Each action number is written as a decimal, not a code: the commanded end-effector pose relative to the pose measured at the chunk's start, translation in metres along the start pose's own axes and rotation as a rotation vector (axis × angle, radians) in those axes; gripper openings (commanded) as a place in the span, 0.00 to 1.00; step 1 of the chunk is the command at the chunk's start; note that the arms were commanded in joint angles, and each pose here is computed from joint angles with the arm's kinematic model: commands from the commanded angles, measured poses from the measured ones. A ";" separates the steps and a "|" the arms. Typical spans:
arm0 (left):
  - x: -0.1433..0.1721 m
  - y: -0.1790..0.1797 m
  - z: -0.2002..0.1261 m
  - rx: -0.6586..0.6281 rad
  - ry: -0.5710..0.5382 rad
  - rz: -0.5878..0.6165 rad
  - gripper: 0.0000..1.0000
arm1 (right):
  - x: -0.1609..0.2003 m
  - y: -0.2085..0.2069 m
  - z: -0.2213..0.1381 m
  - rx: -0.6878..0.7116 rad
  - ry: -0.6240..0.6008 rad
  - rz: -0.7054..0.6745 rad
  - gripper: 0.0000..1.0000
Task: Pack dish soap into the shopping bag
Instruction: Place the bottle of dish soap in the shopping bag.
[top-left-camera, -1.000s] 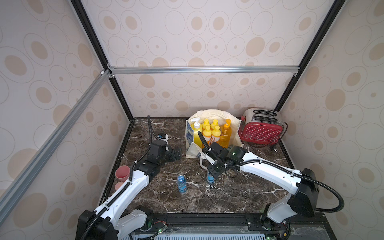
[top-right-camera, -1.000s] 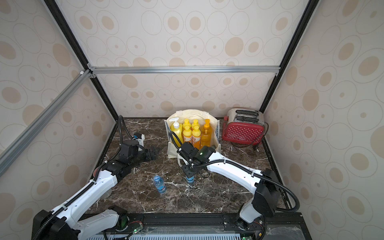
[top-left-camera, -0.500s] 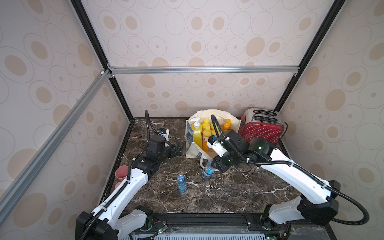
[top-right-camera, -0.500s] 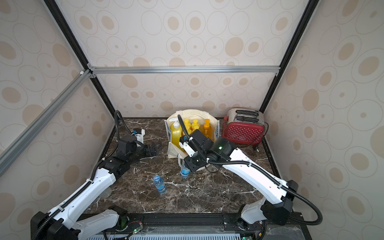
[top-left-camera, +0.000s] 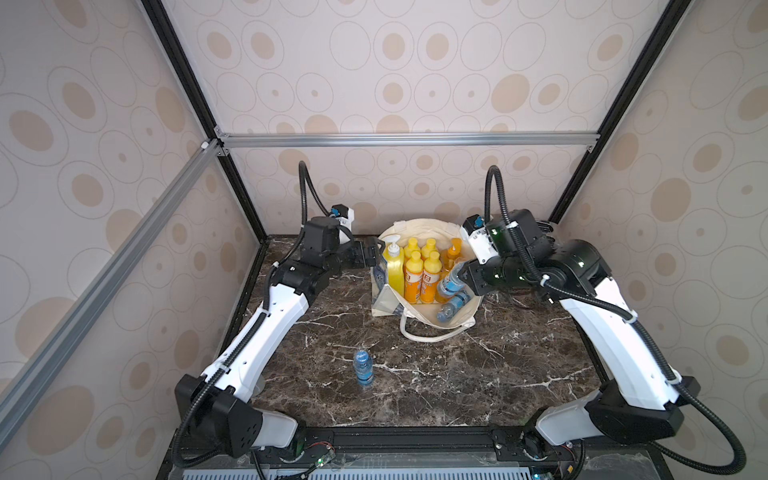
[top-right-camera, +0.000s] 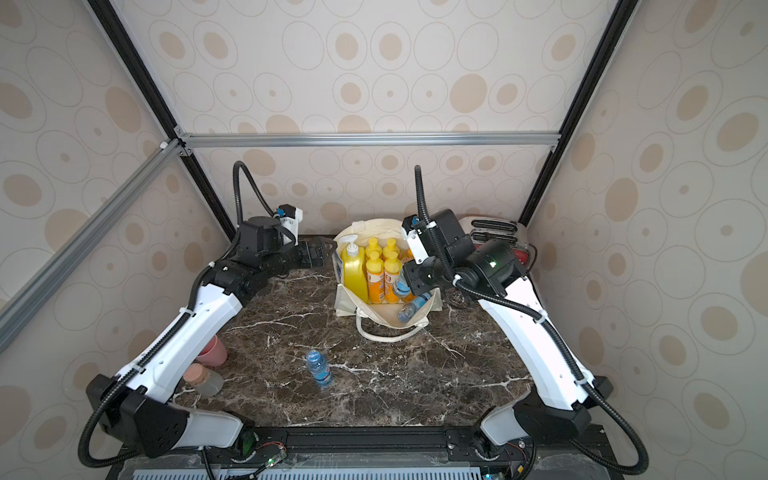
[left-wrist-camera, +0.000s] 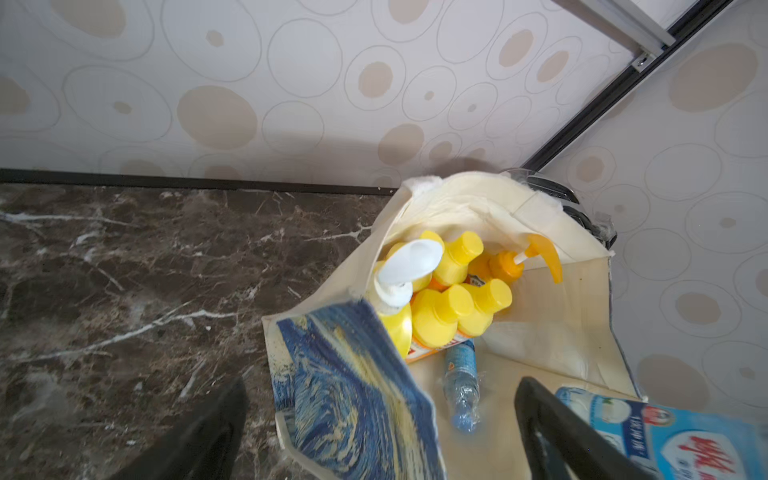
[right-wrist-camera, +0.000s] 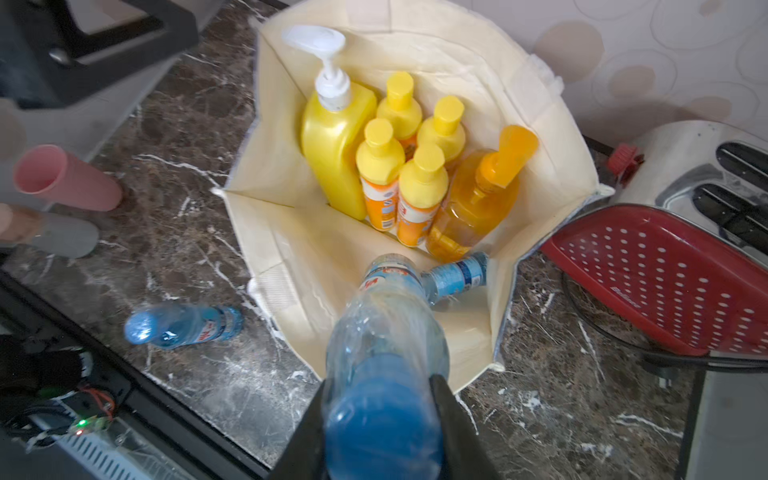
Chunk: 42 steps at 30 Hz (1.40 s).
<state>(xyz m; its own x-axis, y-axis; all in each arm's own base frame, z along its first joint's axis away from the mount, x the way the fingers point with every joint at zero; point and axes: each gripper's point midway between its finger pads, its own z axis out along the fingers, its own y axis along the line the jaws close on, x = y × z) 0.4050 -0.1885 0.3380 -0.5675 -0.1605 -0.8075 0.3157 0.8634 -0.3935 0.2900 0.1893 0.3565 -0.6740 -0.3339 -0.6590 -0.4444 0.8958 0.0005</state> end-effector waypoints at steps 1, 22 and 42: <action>-0.005 -0.003 0.007 0.000 0.065 0.041 0.99 | -0.011 -0.022 0.022 0.091 -0.026 -0.003 0.00; 0.051 0.004 0.014 -0.024 0.100 0.094 0.99 | -0.039 -0.134 0.124 0.421 -0.020 0.109 0.00; 0.069 -0.009 0.047 -0.028 0.154 0.136 0.99 | -0.012 -0.163 0.214 0.373 0.049 0.297 0.03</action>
<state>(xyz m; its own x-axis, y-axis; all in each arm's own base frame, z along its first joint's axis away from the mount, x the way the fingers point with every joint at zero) 0.3900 -0.2254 0.2518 -0.6671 0.0254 -0.7446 0.3601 0.8859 -0.2925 0.4886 0.1164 0.2217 -0.7622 -0.0767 -0.6427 -0.0280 0.9959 -0.0855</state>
